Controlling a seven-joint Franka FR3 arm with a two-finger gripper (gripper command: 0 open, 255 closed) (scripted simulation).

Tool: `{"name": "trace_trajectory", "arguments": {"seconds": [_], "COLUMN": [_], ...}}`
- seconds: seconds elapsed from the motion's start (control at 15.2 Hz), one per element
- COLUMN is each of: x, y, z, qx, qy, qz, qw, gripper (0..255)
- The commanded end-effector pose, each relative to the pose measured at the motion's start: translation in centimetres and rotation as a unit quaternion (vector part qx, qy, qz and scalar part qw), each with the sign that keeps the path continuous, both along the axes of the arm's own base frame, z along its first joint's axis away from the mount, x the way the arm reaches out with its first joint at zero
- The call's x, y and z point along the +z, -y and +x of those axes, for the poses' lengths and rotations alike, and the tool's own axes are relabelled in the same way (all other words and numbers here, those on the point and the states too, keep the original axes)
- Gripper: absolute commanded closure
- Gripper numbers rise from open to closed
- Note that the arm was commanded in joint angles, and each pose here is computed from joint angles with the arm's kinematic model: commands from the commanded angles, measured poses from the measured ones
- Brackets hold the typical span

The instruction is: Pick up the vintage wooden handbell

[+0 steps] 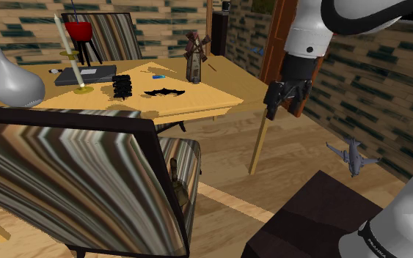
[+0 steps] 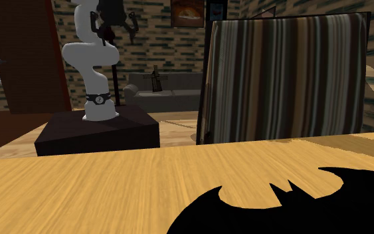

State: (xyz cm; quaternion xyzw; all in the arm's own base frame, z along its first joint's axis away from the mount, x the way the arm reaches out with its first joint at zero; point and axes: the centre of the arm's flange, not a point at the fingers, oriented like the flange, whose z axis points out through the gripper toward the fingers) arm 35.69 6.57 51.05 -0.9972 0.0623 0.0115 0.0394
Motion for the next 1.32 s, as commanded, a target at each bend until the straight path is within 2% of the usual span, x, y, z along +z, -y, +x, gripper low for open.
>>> {"name": "trace_trajectory", "arguments": {"seconds": [0.0, 1.25], "x": [-1.6, -16.9], "y": [-1.6, -14.7], "z": [1.6, 16.1], "qx": [-0.007, -0.064], "qy": [0.004, 0.027], "qz": [-0.001, -0.018], "qw": [1.0000, 0.9974], "gripper": [0, 0]}}
